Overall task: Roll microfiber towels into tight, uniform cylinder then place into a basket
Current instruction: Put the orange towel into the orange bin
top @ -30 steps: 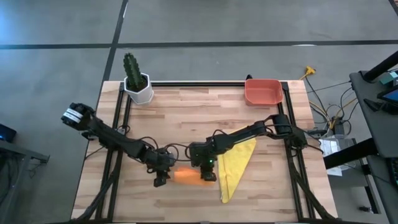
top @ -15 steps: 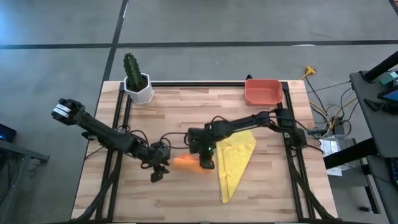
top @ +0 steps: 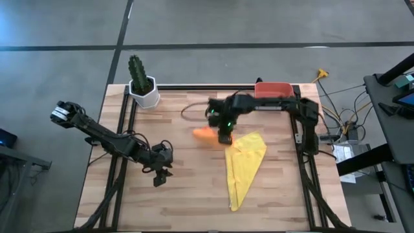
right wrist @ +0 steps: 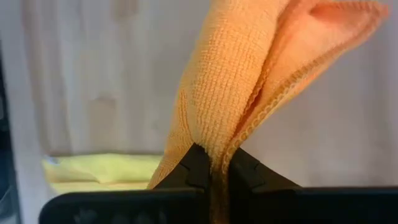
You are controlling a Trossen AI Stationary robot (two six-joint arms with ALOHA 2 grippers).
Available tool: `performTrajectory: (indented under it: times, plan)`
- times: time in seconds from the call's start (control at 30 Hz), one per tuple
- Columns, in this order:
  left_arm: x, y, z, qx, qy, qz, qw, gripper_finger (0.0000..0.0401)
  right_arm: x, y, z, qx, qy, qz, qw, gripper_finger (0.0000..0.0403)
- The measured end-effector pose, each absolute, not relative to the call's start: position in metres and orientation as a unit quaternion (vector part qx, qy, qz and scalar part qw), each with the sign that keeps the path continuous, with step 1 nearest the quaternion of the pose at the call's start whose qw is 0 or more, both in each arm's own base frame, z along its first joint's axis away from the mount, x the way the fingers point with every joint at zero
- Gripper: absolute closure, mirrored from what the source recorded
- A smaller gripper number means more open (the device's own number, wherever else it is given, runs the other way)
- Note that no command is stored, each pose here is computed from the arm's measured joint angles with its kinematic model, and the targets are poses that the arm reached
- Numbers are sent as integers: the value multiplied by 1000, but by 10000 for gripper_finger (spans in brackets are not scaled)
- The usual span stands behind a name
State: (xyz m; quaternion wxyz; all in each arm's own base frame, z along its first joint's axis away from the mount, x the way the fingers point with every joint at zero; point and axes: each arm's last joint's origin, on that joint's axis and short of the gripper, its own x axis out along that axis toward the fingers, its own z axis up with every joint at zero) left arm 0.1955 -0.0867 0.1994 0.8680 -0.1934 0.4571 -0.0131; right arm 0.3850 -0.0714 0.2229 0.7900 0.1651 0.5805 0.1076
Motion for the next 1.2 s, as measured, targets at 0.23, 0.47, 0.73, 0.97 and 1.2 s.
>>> performTrajectory:
  times: [0.23, 0.47, 0.73, 0.97, 1.2]
  plan:
    - [195, -85, 200, -185, 449, 4, 874, 230, 326, -130, 257, 203, 545, -31, 813, 388]
    - [195, -83, 201, -173, 437, 24, 882, 230, 254, -159, 279, 149, 542, -147, 814, 388]
    - [195, -81, 204, -160, 412, 56, 895, 230, 205, -171, 299, -97, 640, -191, 738, 388]
    - [195, -81, 206, -165, 410, 56, 895, 230, 182, -194, 289, -106, 680, -162, 707, 388]
    - [195, -81, 207, -178, 408, 60, 894, 230, 175, -201, 260, -116, 721, -86, 677, 385]
